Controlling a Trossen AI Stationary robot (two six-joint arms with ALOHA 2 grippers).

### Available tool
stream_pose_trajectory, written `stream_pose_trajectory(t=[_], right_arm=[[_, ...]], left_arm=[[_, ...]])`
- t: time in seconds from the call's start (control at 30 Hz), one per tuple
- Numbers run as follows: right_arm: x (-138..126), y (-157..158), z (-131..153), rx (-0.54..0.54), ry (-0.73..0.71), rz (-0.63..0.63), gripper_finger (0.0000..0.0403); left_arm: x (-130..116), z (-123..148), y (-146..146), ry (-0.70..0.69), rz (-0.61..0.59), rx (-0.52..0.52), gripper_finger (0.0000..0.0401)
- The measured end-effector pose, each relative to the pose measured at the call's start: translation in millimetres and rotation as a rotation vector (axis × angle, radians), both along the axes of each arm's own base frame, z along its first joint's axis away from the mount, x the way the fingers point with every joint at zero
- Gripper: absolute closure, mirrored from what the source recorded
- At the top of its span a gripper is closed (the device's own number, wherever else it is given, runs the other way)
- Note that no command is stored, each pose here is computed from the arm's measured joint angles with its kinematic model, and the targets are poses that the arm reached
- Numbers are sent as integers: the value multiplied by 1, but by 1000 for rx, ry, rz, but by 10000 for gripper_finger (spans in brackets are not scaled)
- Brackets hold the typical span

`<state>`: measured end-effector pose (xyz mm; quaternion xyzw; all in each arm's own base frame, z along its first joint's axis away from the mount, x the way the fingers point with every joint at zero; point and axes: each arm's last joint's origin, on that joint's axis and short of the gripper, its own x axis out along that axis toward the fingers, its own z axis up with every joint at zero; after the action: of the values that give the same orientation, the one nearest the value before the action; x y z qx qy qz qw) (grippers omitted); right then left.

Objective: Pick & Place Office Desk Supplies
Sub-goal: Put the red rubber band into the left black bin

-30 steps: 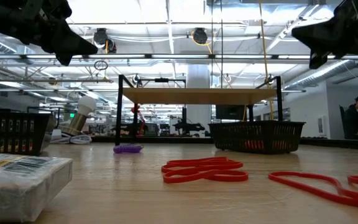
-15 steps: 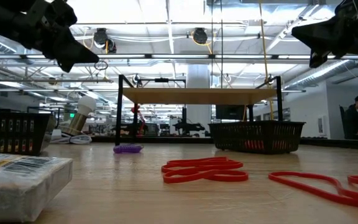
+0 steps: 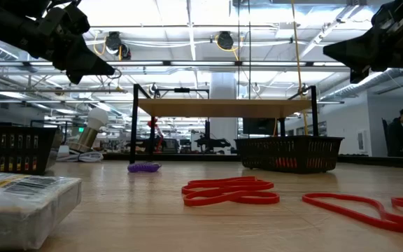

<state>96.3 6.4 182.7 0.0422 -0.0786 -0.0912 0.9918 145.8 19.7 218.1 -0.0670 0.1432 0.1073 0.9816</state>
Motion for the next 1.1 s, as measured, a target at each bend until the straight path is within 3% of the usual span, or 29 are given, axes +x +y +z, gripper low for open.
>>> stream_pose_trajectory(t=[0.1, 0.17, 0.33, 0.47, 0.77, 1.1], right_arm=[[1, 0, 0, 3, 4, -11, 399], [2, 0, -1, 10, 9, -10, 399], [2, 0, -1, 21, 15, -8, 399], [3, 0, 1, 24, -8, -9, 399], [5, 1, 0, 17, 5, -9, 399], [7, 1, 0, 21, 12, -5, 399]], left_arm=[[1, 2, 0, -27, 10, -32, 382], [1, 3, 0, -55, 44, -131, 381], [20, 5, -6, 137, 54, -152, 386], [56, 9, -21, 278, -40, -108, 398], [150, 7, -64, 483, -296, -53, 367], [215, -25, -90, 590, -387, 33, 276]])
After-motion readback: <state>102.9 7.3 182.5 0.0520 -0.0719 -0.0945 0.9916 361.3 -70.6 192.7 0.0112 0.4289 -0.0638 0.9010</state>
